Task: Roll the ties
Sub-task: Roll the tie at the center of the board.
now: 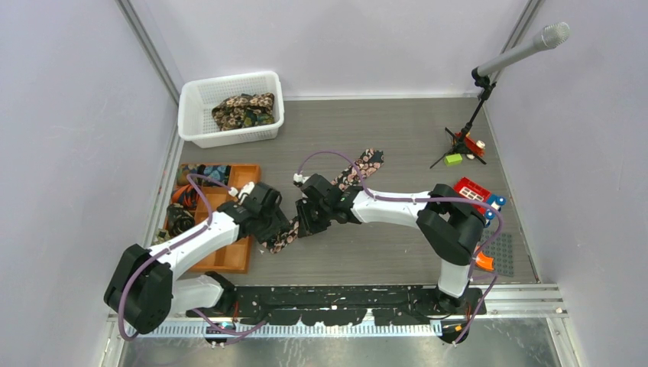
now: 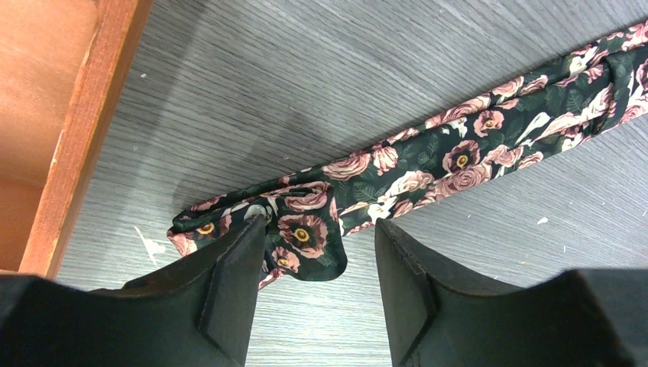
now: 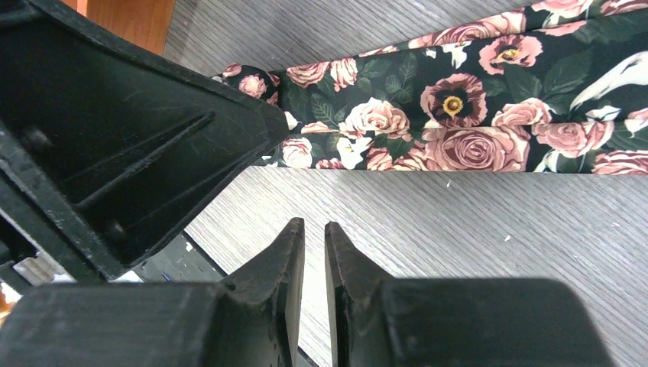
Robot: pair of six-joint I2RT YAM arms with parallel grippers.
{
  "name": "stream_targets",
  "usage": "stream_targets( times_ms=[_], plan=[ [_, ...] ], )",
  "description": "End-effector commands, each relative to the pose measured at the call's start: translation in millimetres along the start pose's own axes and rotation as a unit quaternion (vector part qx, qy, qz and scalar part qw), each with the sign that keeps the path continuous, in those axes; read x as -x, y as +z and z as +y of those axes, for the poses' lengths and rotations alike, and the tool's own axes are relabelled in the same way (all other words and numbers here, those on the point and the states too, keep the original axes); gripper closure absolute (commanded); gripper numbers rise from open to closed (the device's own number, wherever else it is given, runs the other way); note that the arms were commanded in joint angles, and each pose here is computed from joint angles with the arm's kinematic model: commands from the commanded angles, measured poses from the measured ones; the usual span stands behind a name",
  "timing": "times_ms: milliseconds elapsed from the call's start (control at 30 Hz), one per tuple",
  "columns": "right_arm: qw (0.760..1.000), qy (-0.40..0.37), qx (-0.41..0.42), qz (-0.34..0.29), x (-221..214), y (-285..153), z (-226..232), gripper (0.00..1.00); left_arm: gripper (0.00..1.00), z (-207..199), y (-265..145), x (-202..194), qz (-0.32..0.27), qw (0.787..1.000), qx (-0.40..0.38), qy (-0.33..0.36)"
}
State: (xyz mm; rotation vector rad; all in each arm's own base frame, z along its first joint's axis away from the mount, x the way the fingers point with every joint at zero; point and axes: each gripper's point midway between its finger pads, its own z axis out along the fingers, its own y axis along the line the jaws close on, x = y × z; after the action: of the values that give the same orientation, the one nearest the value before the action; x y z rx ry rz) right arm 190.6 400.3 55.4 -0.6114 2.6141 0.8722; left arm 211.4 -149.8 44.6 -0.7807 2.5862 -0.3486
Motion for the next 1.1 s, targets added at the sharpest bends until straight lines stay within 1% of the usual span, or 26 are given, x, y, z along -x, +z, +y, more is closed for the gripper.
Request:
stream_targets(
  times_ms=[0, 267, 567, 700, 833, 1067],
  plan=[
    [0.999, -0.015, 0.023, -0.033, 22, -19, 20, 0.78, 0.43, -13, -11, 15, -0.029, 0.999, -0.017, -0.001],
    [0.998, -0.017, 0.040, -0.041, 32, -25, 33, 0.69, 0.37, -20, -22, 21, -0.037, 0.999, -0.033, -0.003],
    [0.997, -0.017, 0.054, -0.047, 41, -29, 43, 0.62, 0.32, -20, -35, 28, -0.054, 0.998, -0.039, -0.003],
    [0.997, -0.018, 0.058, -0.047, 44, -28, 46, 0.59, 0.26, -17, -47, 34, -0.068, 0.997, -0.037, -0.006],
    [0.997, -0.020, 0.061, -0.041, 48, -25, 50, 0.57, 0.20, -8, -60, 40, -0.082, 0.996, -0.029, -0.006],
    [0.997, -0.026, 0.062, -0.030, 54, -13, 54, 0.57, 0.19, 22, -86, 42, -0.106, 0.994, -0.011, 0.002]
  ],
)
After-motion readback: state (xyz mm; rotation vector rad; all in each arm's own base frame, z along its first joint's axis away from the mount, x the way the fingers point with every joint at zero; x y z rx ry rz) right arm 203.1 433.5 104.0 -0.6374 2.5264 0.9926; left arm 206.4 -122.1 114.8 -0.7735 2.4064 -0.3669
